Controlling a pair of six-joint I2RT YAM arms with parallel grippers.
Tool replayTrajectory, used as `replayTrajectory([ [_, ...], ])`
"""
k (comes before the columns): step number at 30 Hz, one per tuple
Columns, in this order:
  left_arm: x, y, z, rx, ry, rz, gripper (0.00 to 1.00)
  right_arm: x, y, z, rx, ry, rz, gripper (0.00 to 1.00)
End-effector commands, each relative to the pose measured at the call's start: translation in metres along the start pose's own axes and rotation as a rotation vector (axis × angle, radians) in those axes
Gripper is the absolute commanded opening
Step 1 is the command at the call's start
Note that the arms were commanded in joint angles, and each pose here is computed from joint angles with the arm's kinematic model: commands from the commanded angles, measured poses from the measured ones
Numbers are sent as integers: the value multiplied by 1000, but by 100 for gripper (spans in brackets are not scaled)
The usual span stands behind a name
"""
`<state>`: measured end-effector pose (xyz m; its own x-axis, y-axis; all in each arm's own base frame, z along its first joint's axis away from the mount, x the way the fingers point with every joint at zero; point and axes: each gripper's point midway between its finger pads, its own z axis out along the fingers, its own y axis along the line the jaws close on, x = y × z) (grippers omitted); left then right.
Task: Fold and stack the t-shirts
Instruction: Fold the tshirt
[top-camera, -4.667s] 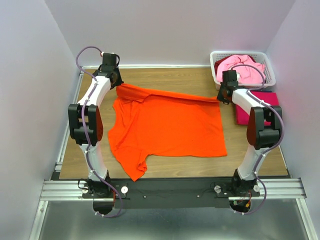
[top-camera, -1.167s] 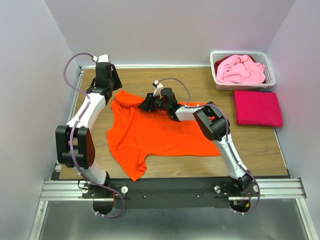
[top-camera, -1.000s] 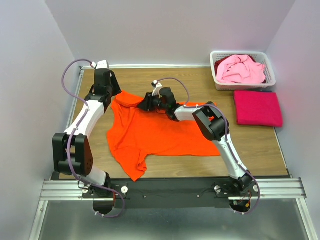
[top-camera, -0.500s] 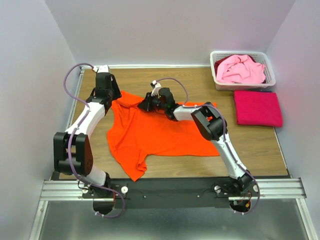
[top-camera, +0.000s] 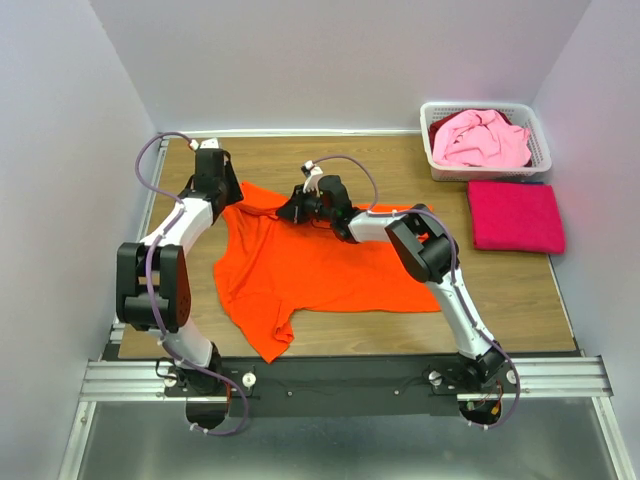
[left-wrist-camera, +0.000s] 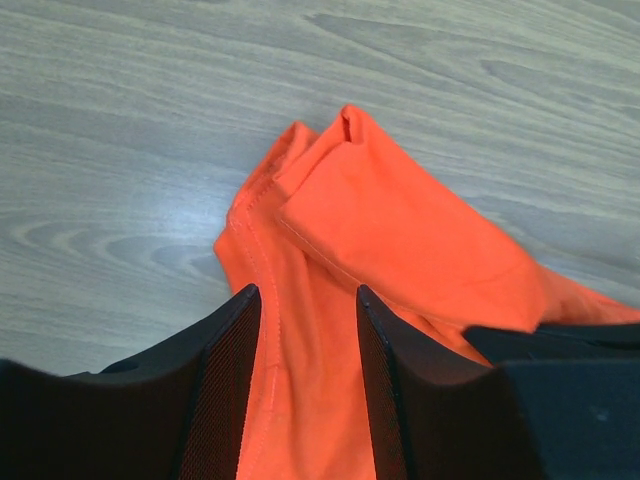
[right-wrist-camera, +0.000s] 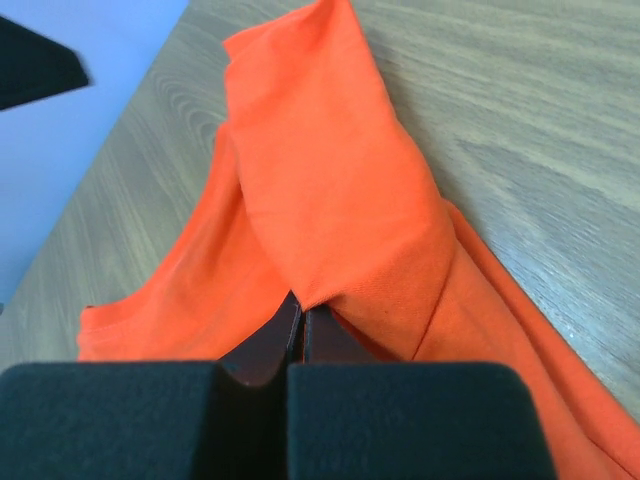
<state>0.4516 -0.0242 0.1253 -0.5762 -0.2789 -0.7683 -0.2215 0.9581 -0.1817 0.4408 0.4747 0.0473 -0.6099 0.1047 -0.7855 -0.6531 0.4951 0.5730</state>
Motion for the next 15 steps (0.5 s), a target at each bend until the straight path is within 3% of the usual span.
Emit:
replayTrajectory([
  [1,-10,3,13,30,6,-46,53,-13,26,-4,-54,-9,-14,1],
  [15,3,9,58,155,42,-77,56,-11,27,0,-68,-3,0,1],
])
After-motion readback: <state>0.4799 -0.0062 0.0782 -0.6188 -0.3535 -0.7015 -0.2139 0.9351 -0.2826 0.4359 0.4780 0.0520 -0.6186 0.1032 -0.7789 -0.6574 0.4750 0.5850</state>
